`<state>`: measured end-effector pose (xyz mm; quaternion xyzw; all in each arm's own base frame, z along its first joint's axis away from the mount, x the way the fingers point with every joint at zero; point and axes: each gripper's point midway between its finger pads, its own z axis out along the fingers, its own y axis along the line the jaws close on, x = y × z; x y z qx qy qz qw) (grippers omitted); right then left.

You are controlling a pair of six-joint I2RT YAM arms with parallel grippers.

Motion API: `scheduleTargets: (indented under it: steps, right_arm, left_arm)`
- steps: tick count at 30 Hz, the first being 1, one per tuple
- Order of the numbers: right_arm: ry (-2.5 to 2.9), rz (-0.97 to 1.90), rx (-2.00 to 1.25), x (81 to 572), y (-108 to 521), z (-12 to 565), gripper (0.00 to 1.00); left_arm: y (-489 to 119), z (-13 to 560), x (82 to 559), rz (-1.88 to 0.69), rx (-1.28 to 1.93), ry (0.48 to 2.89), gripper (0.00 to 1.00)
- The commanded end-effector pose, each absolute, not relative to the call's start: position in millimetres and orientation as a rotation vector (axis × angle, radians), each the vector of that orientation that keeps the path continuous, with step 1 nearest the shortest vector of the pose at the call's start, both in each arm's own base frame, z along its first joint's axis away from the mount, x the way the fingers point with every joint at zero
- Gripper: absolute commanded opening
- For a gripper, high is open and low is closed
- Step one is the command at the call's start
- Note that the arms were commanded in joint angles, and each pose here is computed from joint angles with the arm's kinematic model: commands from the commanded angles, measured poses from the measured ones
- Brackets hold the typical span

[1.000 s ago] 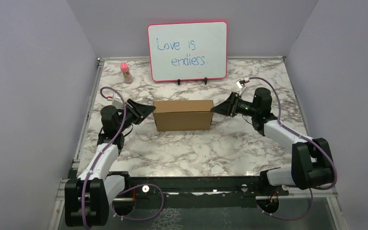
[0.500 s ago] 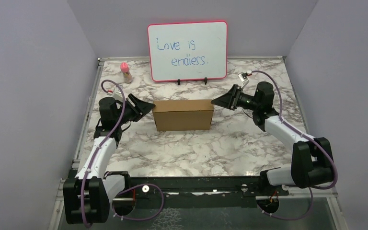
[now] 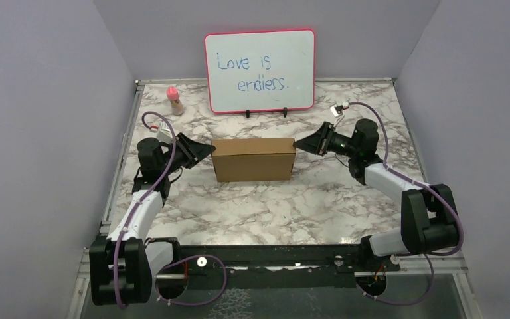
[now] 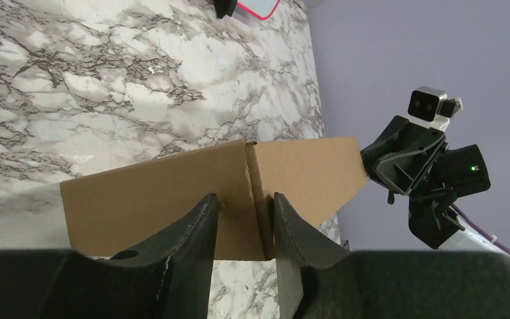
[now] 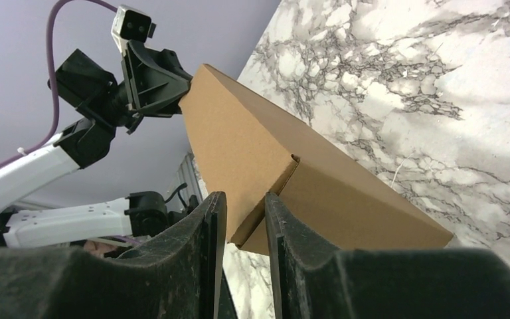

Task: Fold the paper box

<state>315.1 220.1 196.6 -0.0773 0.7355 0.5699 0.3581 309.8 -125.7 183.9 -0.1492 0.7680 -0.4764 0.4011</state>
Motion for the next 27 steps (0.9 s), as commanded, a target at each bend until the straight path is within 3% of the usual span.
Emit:
scheduleTargets:
  steps: [1,14,24,27]
  right_arm:
    - [2.196,1.365,-0.051,292,205,105,0.36]
    - [2.181,1.213,-0.095,307,195,129,0.43]
    - [2.337,1.133,-0.034,288,184,58,0.29]
    - [2.404,0.982,0.012,288,167,41,0.26]
  left_arm:
    - [-124,116,286,-1.17,-0.489,2.144,0.34]
    - [-112,78,273,-1.039,-0.539,2.258,0.24]
    - [-117,57,259,-1.086,-0.602,2.297,0.01]
    - [-114,47,252,-1.049,-0.622,2.323,0.0]
